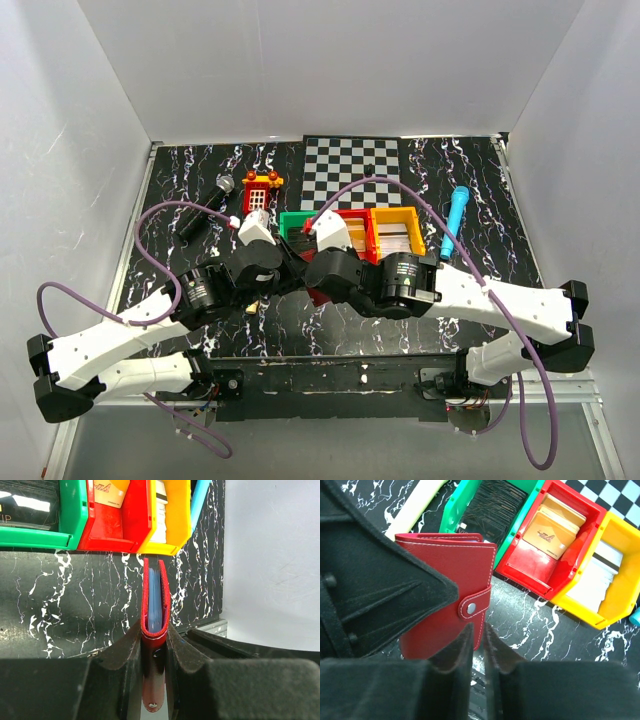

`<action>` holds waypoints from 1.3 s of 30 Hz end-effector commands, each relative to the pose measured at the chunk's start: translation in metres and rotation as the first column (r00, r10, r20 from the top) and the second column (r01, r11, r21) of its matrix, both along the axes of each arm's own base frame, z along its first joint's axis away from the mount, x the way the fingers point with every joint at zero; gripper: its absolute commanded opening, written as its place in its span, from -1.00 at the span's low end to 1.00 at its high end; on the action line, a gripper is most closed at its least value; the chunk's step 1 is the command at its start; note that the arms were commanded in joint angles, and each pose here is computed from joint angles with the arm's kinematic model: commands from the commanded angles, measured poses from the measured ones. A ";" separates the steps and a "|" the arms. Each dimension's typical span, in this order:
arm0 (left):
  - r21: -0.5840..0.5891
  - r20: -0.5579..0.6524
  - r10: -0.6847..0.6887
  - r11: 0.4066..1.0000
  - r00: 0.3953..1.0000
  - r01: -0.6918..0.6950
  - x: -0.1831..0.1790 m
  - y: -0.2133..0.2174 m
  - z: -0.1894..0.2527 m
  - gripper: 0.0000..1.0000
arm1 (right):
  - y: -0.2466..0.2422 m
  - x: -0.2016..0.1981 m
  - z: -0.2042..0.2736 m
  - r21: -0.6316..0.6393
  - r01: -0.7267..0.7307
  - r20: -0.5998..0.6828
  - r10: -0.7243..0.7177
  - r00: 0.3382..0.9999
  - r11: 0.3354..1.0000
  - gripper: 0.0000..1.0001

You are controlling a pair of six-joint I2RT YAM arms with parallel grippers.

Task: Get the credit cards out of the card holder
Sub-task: Open the card holder at the center of the board.

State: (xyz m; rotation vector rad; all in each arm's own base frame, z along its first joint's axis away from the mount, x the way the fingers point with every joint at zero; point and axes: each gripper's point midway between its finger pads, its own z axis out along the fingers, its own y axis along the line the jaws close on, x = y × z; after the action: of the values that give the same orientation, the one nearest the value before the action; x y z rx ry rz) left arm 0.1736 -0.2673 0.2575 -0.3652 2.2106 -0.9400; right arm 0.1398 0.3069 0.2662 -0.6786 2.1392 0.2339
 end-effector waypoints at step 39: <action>-0.104 0.041 -0.055 0.993 0.998 0.059 -0.006 -0.011 0.045 -1.00 | 0.008 0.012 -0.005 -0.116 0.017 0.041 -0.012 0.999 0.993 -0.65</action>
State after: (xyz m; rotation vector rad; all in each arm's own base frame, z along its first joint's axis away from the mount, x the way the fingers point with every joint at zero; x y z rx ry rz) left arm 0.1720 -0.2686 0.2600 -0.3392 2.2300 -0.9273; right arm 0.1443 0.3171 0.2533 -0.7608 2.1483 0.1106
